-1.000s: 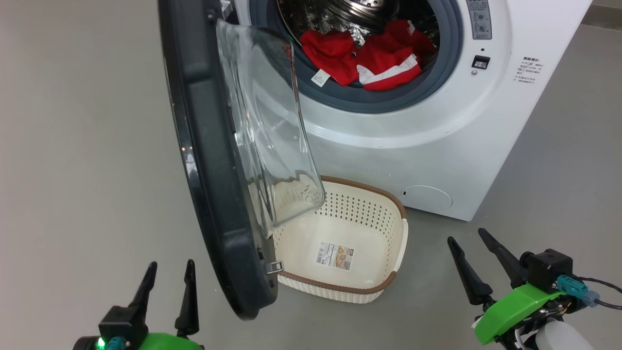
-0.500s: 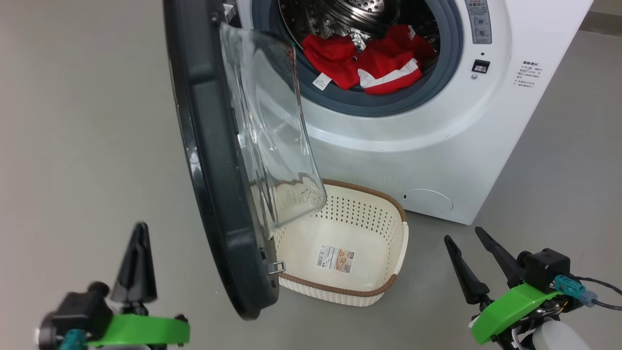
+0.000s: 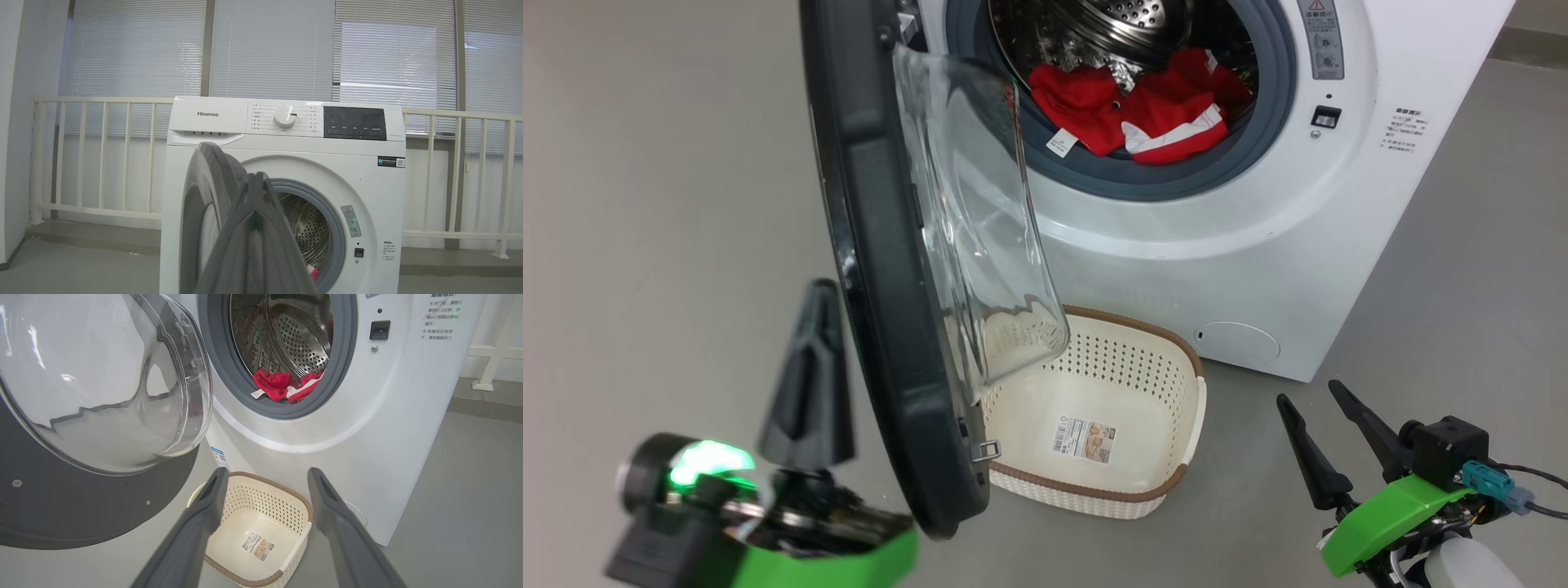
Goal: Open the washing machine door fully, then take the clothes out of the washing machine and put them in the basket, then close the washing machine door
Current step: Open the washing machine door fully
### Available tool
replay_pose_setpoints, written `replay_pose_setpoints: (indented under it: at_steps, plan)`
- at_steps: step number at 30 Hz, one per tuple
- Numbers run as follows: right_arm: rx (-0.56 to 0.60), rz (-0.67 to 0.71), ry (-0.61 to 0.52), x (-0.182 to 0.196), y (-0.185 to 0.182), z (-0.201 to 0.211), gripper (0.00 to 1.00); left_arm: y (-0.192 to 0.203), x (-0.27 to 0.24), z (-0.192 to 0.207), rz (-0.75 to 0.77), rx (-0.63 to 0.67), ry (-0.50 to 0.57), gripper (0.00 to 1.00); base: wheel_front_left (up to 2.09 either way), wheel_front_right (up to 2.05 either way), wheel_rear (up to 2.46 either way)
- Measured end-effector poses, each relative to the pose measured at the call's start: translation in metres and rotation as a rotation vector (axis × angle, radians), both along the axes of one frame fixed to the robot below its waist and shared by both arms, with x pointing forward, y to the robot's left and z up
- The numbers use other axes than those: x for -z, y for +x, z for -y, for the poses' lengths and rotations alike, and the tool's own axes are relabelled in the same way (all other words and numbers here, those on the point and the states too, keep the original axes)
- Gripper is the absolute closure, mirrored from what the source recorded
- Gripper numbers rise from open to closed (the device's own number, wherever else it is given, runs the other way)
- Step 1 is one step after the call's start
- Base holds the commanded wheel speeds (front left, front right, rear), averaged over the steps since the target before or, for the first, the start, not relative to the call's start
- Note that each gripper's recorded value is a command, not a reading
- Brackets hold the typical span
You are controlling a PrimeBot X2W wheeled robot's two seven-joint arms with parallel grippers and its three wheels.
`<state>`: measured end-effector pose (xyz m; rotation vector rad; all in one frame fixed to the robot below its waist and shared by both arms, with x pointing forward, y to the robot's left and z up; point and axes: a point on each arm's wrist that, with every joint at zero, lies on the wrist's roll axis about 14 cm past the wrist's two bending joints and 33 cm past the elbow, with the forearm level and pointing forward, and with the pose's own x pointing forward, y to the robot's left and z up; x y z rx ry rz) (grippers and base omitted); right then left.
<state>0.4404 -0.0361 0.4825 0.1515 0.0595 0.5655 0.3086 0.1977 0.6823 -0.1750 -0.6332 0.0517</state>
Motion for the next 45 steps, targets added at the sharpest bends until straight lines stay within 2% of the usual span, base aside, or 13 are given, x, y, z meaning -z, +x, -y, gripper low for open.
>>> replay_pose_setpoints:
  at_steps: [5, 6, 12, 18, 22, 35, 45]
  plan:
    - [0.002, 0.002, 0.0, -0.001, 0.0, 0.001, 0.0, -0.001, 0.013, 0.032, -0.037, 0.117, 0.002, 1.0, 0.0, 0.0, 0.0]
    - [0.003, 0.004, 0.001, -0.002, 0.0, 0.001, 0.0, 0.001, 0.026, 0.049, -0.076, 0.18, 0.001, 1.0, 0.0, 0.0, 0.0]
    - [0.005, 0.005, 0.001, -0.002, -0.001, 0.002, 0.0, 0.005, 0.078, 0.079, -0.241, 0.275, -0.013, 1.0, 0.0, 0.0, 0.0]
    - [0.005, 0.004, 0.001, -0.002, -0.001, 0.002, 0.0, 0.008, 0.123, 0.085, -0.393, 0.313, -0.086, 1.0, 0.0, 0.0, 0.0]
    - [0.004, 0.002, 0.001, -0.001, -0.001, 0.001, 0.0, 0.011, 0.141, 0.081, -0.456, 0.292, -0.106, 1.0, 0.0, 0.0, 0.0]
    - [-0.003, -0.005, 0.001, 0.002, 0.0, -0.001, 0.0, 0.02, 0.158, 0.06, -0.516, 0.211, -0.181, 1.0, 0.0, 0.0, 0.0]
    - [-0.013, -0.01, 0.0, 0.004, 0.0, -0.005, 0.0, 0.017, 0.165, 0.017, -0.536, 0.046, -0.2, 1.0, 0.0, 0.0, 0.0]
